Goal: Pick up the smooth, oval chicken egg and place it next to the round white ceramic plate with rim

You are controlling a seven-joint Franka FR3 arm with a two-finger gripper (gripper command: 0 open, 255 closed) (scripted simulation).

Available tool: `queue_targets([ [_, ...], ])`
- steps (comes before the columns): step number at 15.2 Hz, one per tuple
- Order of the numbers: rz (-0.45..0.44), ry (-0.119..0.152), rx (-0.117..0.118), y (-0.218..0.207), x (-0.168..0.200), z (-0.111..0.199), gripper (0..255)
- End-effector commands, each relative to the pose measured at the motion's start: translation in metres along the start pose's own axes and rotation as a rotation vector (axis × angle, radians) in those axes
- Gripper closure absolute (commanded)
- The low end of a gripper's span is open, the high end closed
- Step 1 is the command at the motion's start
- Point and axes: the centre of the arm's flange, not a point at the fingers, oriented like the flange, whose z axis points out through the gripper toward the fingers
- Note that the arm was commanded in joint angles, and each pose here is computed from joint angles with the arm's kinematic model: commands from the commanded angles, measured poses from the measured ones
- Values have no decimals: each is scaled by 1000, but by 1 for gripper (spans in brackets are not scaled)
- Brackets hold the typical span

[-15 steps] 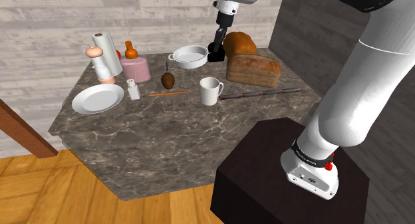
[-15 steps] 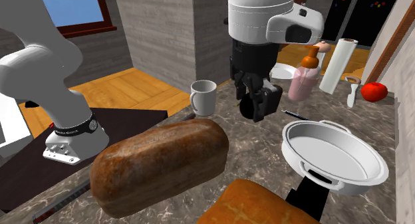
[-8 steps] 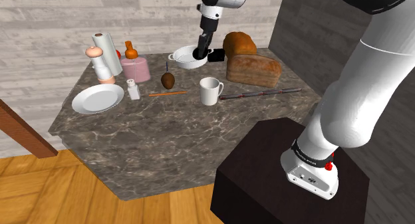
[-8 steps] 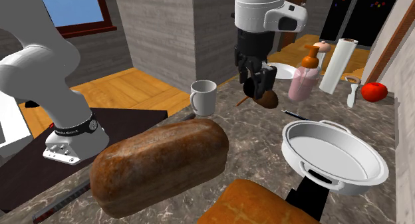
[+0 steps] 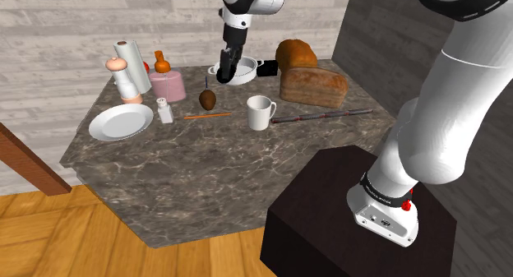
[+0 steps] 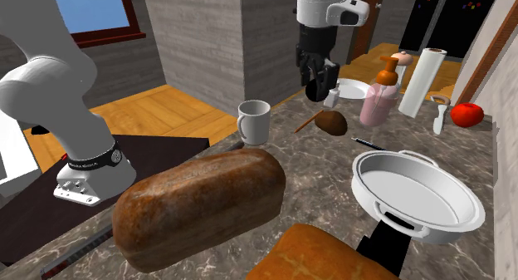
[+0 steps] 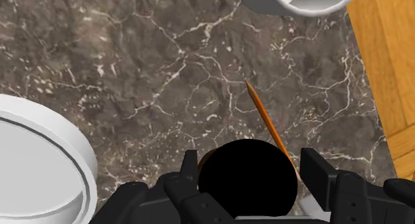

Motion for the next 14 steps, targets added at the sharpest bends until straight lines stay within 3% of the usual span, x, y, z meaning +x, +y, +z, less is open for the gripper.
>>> queue_targets([
  [1, 1, 1, 0, -24, 14, 5, 255],
  [14, 1, 1, 0, -166, 104, 37, 255],
])
